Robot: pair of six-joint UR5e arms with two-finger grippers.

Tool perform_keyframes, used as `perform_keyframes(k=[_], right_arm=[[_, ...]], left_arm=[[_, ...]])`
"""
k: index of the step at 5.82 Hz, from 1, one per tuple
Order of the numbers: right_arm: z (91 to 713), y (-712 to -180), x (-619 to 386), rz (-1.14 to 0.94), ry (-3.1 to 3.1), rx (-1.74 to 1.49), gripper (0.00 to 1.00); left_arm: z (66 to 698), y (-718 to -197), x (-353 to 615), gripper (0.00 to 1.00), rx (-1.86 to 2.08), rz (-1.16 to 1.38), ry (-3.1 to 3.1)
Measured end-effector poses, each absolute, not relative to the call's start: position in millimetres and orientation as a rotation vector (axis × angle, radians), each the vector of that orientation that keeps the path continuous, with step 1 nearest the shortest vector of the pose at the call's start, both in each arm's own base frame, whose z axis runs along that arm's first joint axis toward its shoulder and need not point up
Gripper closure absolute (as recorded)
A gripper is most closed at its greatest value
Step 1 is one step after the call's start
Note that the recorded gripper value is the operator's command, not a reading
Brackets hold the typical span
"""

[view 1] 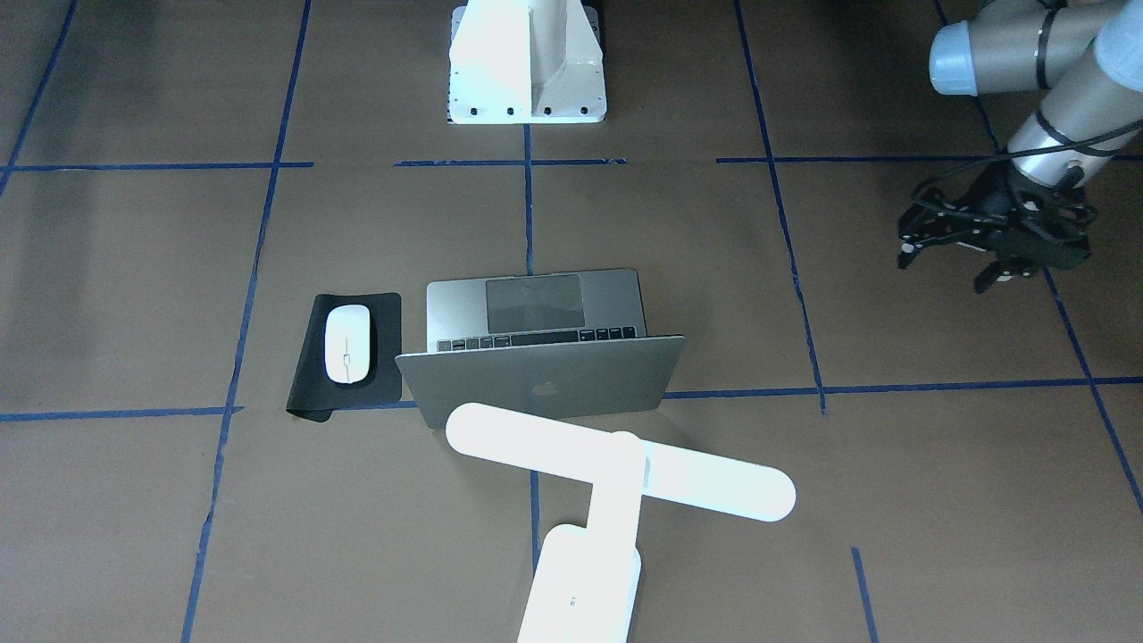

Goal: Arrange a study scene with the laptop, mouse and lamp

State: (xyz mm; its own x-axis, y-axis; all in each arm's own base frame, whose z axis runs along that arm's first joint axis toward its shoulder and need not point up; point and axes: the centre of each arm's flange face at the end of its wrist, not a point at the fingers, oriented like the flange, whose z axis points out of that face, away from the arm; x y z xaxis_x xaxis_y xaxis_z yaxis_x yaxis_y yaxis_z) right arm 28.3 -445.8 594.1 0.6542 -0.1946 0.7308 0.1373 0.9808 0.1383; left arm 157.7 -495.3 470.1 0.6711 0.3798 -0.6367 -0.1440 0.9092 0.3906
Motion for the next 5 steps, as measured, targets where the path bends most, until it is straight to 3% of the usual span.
perform_keyframes(k=[2,5], right_arm=[[595.9,-445.4,27.9,-0.187,-0.836,0.067,0.0],[599.0,-445.2,28.2,-0.183,-0.837,0.061,0.0]], left_arm=[[539.0,-480.2,56.4,0.0,0.209,0.347,0.656],[611.9,-434.0,-67.7,0.0,-0.044,0.131,0.737]])
